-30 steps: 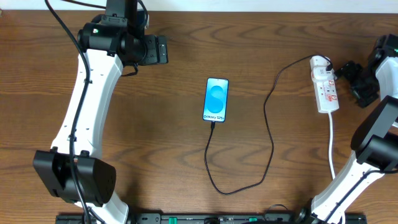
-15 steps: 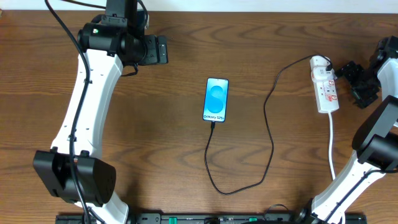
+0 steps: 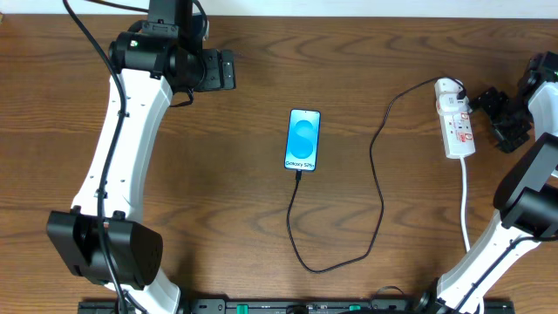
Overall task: Plug charger to phone and switch on socket
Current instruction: 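Press the power strip's switch down with the right gripper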
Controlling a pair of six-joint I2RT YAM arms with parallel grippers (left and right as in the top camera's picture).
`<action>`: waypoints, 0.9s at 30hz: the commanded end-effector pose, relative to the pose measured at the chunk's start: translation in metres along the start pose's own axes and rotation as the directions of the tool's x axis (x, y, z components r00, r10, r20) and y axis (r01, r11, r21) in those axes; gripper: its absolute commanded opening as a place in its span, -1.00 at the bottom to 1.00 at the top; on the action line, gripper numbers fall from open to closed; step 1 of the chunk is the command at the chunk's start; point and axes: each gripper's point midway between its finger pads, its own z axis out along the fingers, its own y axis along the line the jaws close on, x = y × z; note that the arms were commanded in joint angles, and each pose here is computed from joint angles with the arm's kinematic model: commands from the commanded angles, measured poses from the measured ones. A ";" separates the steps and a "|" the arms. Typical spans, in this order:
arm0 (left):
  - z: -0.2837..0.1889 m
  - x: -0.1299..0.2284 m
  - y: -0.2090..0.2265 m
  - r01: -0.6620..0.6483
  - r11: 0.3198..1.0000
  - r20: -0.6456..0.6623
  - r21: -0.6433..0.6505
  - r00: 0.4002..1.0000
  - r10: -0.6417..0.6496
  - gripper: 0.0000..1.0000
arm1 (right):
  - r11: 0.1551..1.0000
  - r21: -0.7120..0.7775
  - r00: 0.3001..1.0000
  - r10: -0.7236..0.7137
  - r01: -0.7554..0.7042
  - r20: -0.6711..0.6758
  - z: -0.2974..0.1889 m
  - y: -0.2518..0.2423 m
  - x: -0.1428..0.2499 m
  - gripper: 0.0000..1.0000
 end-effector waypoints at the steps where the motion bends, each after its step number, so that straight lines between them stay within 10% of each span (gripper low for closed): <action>1: 0.002 0.000 0.004 -0.007 1.000 -0.003 -0.015 1.000 0.007 0.89 | 1.000 0.021 1.000 -0.014 0.014 -0.009 0.011 -0.008 0.002 0.99; 27: 0.002 0.000 0.003 -0.007 1.000 -0.003 -0.015 1.000 0.007 0.89 | 0.999 -0.046 0.996 -0.030 0.027 -0.084 0.023 -0.001 0.023 0.99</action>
